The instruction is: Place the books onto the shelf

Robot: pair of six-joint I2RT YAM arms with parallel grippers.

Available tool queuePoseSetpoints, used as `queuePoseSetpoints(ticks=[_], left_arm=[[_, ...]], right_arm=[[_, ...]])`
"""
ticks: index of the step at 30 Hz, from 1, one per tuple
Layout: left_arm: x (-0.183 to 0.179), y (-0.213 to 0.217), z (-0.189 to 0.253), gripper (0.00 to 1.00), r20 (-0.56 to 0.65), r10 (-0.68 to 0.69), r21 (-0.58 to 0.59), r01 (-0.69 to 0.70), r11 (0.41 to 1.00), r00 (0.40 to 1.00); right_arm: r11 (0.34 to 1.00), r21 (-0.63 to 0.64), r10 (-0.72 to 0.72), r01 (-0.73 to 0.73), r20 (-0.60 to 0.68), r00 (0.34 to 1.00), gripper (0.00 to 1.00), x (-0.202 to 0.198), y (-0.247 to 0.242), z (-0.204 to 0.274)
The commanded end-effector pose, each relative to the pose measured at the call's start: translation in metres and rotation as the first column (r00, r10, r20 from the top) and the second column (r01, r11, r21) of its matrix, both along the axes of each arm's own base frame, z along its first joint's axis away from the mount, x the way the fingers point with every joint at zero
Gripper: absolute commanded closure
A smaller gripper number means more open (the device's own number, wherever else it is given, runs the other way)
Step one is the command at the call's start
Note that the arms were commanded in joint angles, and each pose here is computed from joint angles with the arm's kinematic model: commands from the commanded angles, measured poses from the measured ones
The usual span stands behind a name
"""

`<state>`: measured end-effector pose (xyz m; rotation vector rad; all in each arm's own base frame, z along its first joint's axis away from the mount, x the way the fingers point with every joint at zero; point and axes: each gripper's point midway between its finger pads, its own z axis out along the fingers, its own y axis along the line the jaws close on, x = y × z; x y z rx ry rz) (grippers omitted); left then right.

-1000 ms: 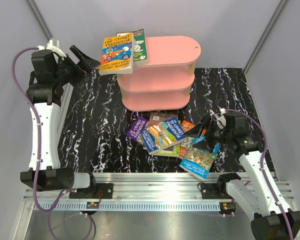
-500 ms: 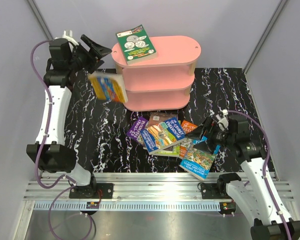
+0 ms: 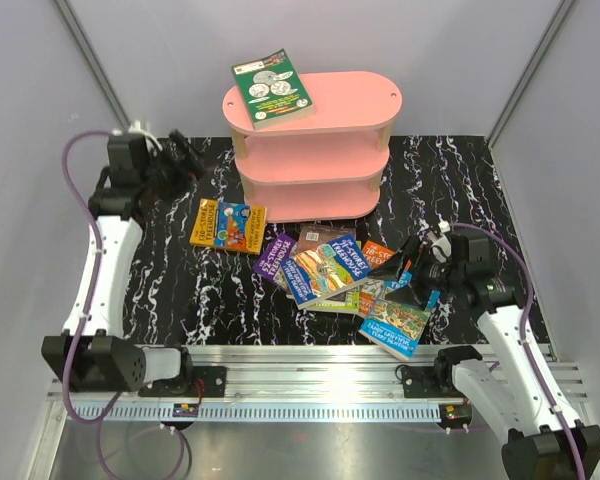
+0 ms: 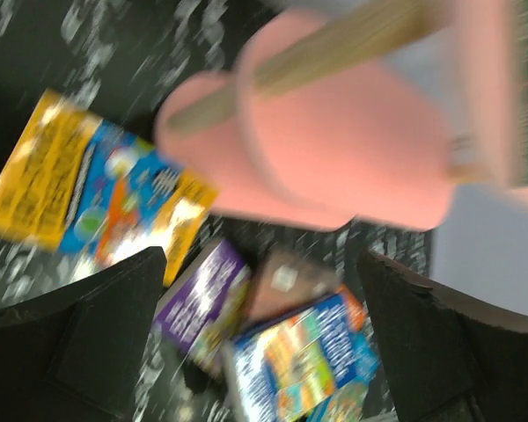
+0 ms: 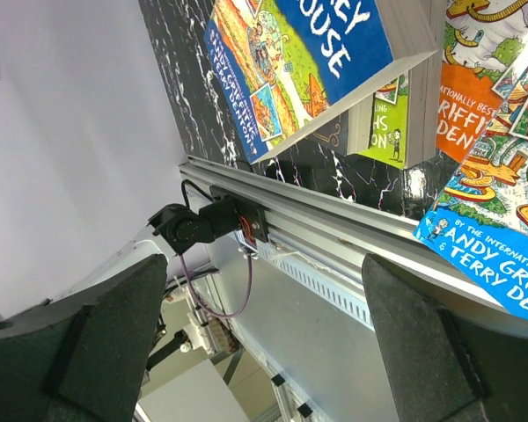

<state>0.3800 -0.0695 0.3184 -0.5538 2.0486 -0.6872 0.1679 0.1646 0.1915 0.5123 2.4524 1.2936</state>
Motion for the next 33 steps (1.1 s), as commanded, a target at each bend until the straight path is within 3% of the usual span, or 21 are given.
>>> queuePoseSetpoints(ticks=[1,3,4,6,11,17,19,21,24,29,33], left_arm=[[-0.034,0.016,-0.098,0.01,-0.238,0.094,0.022,-0.091,0.996,0.967],[-0.039,0.007,-0.109,0.01,-0.243,0.137,-0.119,-0.170,0.978,0.960],[-0.051,-0.002,-0.142,0.01,-0.303,0.121,-0.170,-0.179,0.969,0.945],[-0.047,-0.008,-0.145,0.01,-0.279,0.159,-0.256,-0.233,0.938,0.947],[-0.038,0.005,-0.179,0.01,-0.362,0.227,-0.249,-0.328,0.911,0.904],[-0.003,0.016,-0.182,0.01,-0.366,0.219,-0.212,-0.310,0.927,0.904],[0.000,-0.007,-0.177,0.01,-0.353,0.140,-0.221,-0.228,0.948,0.925],[-0.005,-0.026,-0.178,0.01,-0.342,0.067,-0.155,-0.126,0.980,0.937],[-0.015,-0.072,-0.174,0.01,-0.288,-0.098,-0.122,0.065,0.990,0.953],[-0.032,-0.131,-0.162,0.01,-0.157,-0.304,-0.146,0.282,0.948,0.940],[-0.032,-0.160,-0.163,0.01,-0.105,-0.444,-0.202,0.418,0.886,0.890]], right_arm=[[0.998,0.023,0.058,-0.059,0.040,0.998,0.00,0.002,0.006,0.011],[0.998,0.018,0.066,-0.067,0.035,0.997,0.00,0.003,0.006,0.009],[0.997,0.015,0.069,-0.070,0.029,0.997,0.00,0.004,0.006,0.008],[0.997,0.012,0.076,-0.076,0.025,0.997,0.00,0.004,0.007,0.007],[0.996,0.010,0.092,-0.092,-0.005,0.996,0.00,0.002,0.007,0.004],[0.997,-0.011,0.082,-0.082,-0.016,0.997,0.00,0.014,0.006,0.006],[0.997,-0.050,0.061,-0.063,-0.042,0.997,0.00,0.029,0.004,0.002],[0.990,-0.126,0.053,-0.056,-0.032,0.998,0.00,0.044,-0.003,-0.005],[0.961,-0.266,0.032,-0.077,-0.170,0.985,0.00,0.054,-0.019,-0.050],[0.973,-0.223,0.019,-0.061,-0.186,0.982,0.00,0.076,-0.010,-0.082],[0.979,-0.196,0.019,-0.059,-0.204,0.979,0.00,0.094,-0.003,-0.103]])
